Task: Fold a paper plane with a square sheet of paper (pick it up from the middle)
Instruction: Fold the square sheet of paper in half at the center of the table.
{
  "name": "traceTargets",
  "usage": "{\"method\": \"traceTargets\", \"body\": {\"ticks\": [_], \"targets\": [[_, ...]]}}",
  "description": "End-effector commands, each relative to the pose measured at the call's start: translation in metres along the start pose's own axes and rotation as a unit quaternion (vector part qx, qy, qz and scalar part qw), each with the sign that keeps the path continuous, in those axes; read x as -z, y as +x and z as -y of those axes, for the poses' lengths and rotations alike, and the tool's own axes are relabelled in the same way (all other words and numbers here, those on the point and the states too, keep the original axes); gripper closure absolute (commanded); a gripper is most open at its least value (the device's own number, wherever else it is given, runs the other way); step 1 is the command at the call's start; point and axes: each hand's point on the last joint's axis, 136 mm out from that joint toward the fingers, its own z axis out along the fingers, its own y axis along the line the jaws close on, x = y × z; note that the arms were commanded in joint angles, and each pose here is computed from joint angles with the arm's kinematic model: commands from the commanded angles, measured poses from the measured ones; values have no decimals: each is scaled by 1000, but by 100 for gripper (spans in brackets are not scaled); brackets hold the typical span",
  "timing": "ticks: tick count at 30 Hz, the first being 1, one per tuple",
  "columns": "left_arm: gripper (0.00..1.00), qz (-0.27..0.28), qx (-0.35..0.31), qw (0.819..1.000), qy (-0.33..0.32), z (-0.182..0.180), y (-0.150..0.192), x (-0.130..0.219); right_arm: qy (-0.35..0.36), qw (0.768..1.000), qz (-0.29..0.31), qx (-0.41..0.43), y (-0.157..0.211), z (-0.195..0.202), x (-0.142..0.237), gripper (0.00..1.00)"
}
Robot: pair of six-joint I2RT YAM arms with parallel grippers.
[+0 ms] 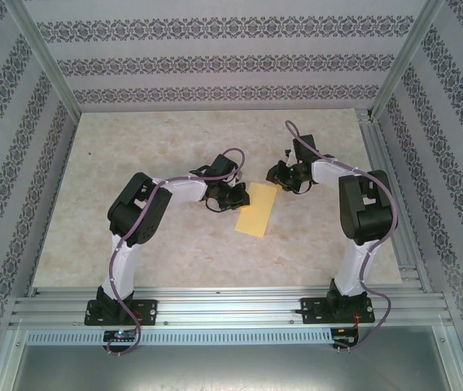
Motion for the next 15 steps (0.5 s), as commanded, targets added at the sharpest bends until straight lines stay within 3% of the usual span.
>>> {"method": "traceTargets", "body": {"ticks": [1, 5, 11, 15], "targets": [[99, -46, 20, 997, -61, -36, 29, -16, 38, 999, -14, -20, 9, 31, -19, 70], [99, -45, 19, 997, -59, -35, 29, -16, 40, 999, -13, -16, 7, 31, -16, 71], [99, -43, 20, 997, -60, -35, 29, -15, -3, 999, 31, 18, -10, -14, 31, 70], [99, -42, 19, 997, -56, -32, 29, -15, -33, 998, 41, 17, 0, -28, 45, 69]]}}
